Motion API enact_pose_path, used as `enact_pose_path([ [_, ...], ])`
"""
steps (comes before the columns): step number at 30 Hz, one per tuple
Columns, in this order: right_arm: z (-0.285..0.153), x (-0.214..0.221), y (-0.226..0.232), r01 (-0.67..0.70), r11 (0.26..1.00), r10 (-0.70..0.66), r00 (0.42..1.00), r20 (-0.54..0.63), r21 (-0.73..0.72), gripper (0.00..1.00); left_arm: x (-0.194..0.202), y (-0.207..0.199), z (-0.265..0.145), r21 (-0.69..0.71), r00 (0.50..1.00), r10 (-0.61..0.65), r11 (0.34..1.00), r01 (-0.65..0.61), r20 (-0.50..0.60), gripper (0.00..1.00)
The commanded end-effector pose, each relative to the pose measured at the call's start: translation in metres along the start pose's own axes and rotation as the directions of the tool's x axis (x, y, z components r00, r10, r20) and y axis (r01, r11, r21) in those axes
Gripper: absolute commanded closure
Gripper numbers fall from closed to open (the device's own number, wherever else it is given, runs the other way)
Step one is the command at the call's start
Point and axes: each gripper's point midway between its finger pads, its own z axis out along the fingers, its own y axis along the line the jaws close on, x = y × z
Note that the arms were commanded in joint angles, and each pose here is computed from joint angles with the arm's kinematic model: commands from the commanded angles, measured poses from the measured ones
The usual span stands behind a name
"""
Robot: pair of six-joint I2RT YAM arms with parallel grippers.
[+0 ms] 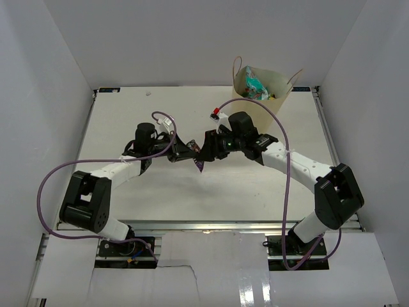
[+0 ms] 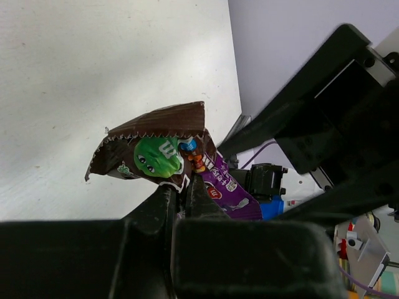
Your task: Place the snacks into the paper bag
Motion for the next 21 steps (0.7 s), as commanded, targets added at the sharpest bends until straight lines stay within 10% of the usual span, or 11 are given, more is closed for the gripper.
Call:
enact_pose_path([
  [1,0.002,-0.012,0.008,-0.008,1.000,0.009,0.999,0.049,-0.024,0.43,-0.007,-0.025,-0.004,0.050,0.998,0.056,0.997,-0.058,0.040,0.97],
  [9,0.000,-0.004,0.015,-0.004,0.997,0.006,1.000,0.022,-0.082,0.92,-0.014,-0.047,-0.010,0.097,0.995,0.074,0.992,-0.081,0.070,0.82],
  [17,-0.020,-0.019,0.019,0.039,0.985,-0.031,0.998,0.048,-0.166,0.92,-0.021,-0.071,-0.017,0.150,0.988,0.115,0.980,-0.130,0.104,0.63],
  [21,-0.049,-0.053,0.032,0.196,0.955,-0.171,0.977,0.130,-0.221,0.92,-0.025,-0.090,-0.026,0.185,0.970,0.203,0.957,-0.225,0.130,0.21],
])
